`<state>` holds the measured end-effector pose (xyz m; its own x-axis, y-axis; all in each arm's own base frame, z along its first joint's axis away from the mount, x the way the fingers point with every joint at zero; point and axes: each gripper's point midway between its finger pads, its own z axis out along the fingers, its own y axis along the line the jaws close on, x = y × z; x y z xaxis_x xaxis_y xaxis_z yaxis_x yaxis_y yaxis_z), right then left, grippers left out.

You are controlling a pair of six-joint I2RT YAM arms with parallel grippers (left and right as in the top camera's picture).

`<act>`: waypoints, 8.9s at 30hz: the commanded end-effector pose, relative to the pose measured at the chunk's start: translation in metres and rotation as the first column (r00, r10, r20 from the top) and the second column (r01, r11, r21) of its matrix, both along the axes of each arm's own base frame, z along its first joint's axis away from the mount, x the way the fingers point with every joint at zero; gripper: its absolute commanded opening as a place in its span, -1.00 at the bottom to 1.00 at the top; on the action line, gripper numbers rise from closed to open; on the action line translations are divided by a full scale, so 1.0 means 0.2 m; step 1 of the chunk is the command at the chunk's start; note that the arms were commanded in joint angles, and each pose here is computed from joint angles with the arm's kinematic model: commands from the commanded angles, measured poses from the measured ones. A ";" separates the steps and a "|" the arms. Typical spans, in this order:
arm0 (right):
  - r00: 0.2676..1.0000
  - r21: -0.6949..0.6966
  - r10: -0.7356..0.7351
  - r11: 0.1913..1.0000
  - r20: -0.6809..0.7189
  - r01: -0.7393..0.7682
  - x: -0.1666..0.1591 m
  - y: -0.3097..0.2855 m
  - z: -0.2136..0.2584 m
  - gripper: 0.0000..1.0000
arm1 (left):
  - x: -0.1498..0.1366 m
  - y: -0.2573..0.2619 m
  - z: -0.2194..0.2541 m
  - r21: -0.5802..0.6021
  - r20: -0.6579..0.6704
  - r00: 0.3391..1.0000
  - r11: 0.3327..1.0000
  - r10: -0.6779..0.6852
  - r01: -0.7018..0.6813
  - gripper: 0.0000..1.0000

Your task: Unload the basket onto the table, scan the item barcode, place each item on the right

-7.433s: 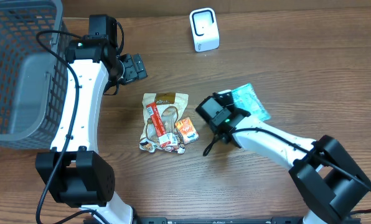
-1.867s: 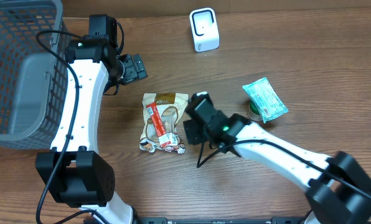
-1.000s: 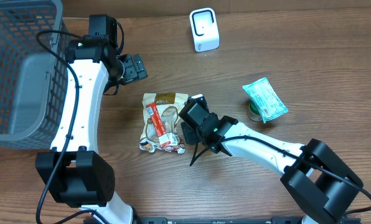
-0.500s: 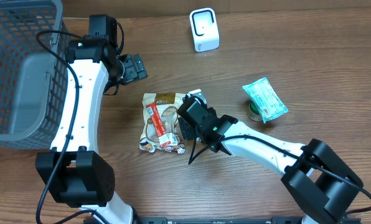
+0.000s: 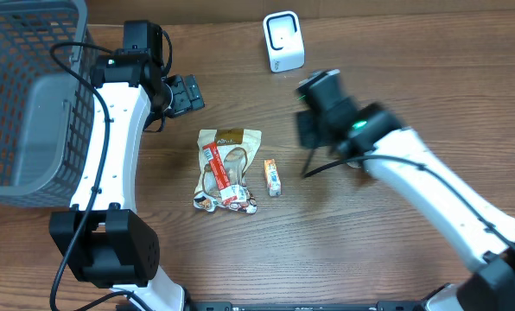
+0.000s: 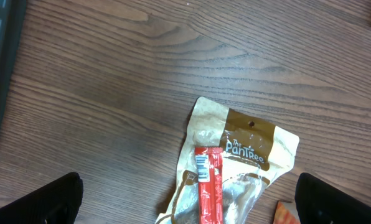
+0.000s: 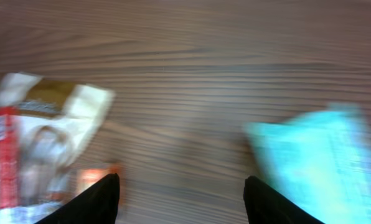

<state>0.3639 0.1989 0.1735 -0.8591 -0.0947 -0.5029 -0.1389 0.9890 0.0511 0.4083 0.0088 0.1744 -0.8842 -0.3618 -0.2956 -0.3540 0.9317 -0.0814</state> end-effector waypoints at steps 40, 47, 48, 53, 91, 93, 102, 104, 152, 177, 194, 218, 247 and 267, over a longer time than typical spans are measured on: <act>0.972 0.326 0.166 0.939 -0.166 -0.105 -0.05 -0.64 -0.42 0.30 | 0.01 0.01 0.05 0.010 0.028 0.999 1.000 -0.017 0.017 0.99; 0.974 0.341 0.131 0.938 -0.187 -0.060 -0.06 -0.64 -0.44 -0.28 | 0.01 0.01 0.05 0.010 0.028 0.999 1.000 -0.017 0.017 0.99; 0.975 0.346 0.117 0.937 -0.191 -0.045 -0.05 -0.64 -0.43 -0.43 | 0.01 0.01 0.05 0.010 0.028 0.999 1.000 -0.017 0.017 0.99; 0.979 0.347 0.112 0.937 -0.171 -0.047 -0.02 -0.64 -0.36 -0.93 | 0.01 0.01 0.05 0.010 0.028 0.999 1.000 -0.017 0.017 1.00; 0.969 0.272 -0.014 0.959 -0.248 0.084 -0.22 -0.02 -0.53 -0.46 | 0.01 0.01 0.05 0.011 0.028 0.999 1.000 -0.017 0.017 1.00; 0.969 0.273 -0.013 0.958 -0.249 0.083 -0.22 -0.02 -0.53 -0.23 | 0.01 0.01 0.05 0.010 0.028 0.999 1.000 -0.017 0.017 1.00; 0.967 0.283 -0.002 0.956 -0.254 0.077 -0.23 0.00 -0.52 -0.08 | 0.01 0.01 0.05 0.010 0.028 0.999 1.000 -0.017 0.017 1.00; 0.966 0.280 -0.003 0.957 -0.260 0.078 -0.23 -0.01 -0.53 -0.10 | 0.01 0.01 0.05 0.010 0.028 0.999 1.000 -0.017 0.017 1.00; 0.932 0.369 0.104 0.929 -0.347 0.033 -0.28 0.23 -0.55 -0.91 | 0.01 0.01 0.05 0.010 0.028 0.999 1.000 -0.017 0.017 1.00; 0.947 0.264 0.036 0.963 -0.320 0.053 -0.34 0.15 -0.76 -0.80 | 0.01 0.01 0.05 0.010 0.028 0.999 1.000 -0.017 0.017 1.00; 0.983 0.302 0.108 0.952 -0.149 -0.059 -0.14 0.22 -0.39 -0.76 | 0.01 0.01 0.05 0.010 0.028 0.999 1.000 -0.016 0.016 1.00; 0.974 -0.043 -0.069 0.997 -0.217 0.061 -0.18 -0.09 -0.71 -0.18 | 0.01 0.01 0.05 0.010 0.028 0.999 1.000 -0.017 0.017 1.00; 0.970 -0.014 -0.050 0.999 -0.237 0.048 -0.20 -0.06 -0.72 -0.17 | 0.01 0.01 0.05 0.011 0.028 0.999 1.000 -0.017 0.016 1.00; 0.968 0.042 -0.018 0.999 -0.250 0.029 -0.22 -0.01 -0.77 -0.17 | 0.01 0.01 0.05 0.010 0.028 0.999 1.000 -0.017 0.017 1.00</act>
